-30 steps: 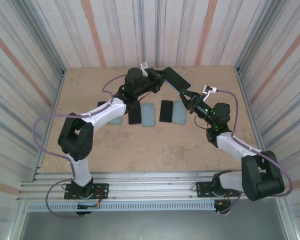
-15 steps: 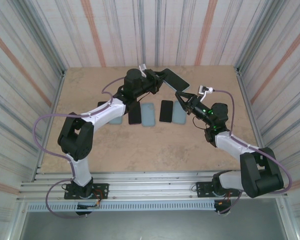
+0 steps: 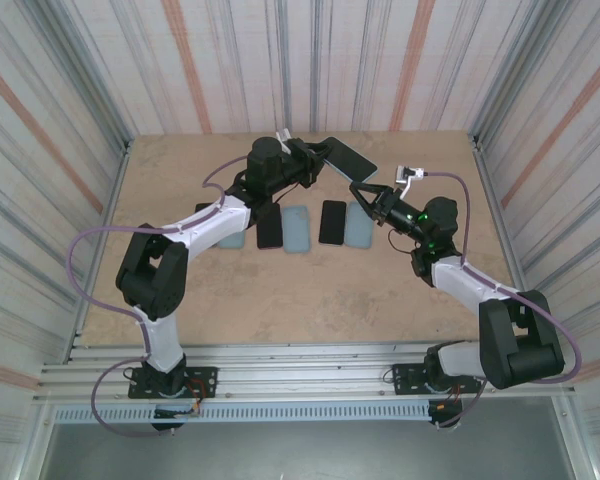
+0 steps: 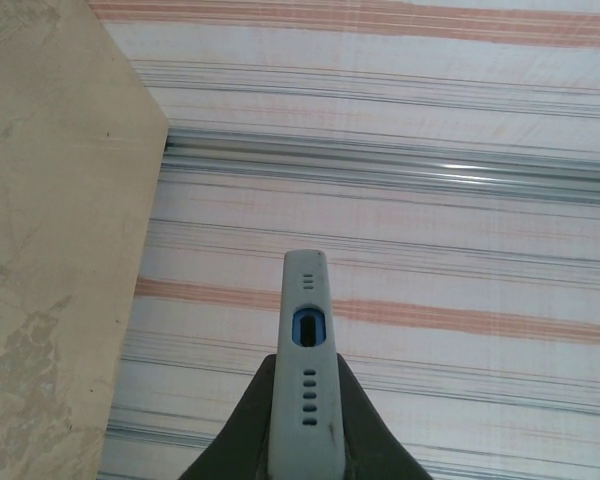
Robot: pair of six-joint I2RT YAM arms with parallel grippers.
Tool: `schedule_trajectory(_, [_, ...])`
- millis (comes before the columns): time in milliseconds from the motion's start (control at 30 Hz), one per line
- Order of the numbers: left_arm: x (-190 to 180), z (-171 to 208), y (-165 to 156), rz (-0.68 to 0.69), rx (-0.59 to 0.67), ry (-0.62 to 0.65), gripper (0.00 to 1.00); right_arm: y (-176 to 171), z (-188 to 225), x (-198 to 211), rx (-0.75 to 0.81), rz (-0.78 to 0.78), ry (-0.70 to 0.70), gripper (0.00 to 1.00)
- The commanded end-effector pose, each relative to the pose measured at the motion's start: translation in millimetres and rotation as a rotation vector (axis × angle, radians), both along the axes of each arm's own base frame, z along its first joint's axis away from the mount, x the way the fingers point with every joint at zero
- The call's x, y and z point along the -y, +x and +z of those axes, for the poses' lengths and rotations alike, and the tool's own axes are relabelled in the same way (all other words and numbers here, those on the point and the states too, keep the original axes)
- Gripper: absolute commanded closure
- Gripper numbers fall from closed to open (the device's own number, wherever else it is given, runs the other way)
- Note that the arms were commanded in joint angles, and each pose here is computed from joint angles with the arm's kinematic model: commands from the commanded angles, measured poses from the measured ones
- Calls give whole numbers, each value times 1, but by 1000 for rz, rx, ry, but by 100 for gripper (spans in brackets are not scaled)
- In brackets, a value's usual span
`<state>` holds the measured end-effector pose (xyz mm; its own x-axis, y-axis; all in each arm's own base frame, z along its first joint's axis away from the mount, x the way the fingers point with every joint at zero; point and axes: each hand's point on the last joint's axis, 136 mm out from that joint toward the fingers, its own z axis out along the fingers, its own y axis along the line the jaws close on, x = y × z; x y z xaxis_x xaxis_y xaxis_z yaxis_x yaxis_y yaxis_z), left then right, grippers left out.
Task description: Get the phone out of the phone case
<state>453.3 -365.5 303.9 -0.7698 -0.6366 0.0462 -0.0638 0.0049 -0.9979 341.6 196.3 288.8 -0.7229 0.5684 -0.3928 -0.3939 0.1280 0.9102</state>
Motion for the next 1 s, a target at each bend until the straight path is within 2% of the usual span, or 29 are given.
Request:
schedule_trajectory(0, [7,95,-30,-110,155,-192,93,0,-43,-4,-43,40,-153,88])
schedule_trajectory(200, [5,115,-45,-143,179,-223,96,5,-76,3,-113,28,-177,89])
schedule_trajectory(400, [2,110,-52,-158,194,-168,96,8,-55,3,-43,33,-165,87])
schedule_trajectory(533, [-1,102,-48,-179,244,-92,97,4,-36,7,16,49,-192,78])
schedule_trajectory(733, [-19,92,-40,-226,387,65,97,-20,-27,15,106,136,-360,57])
schedule_trajectory(833, [-23,95,-41,-279,486,128,97,-32,-29,21,149,189,-451,52])
schedule_trajectory(967, [-29,96,-48,-372,643,221,98,-37,-21,27,227,233,-497,46])
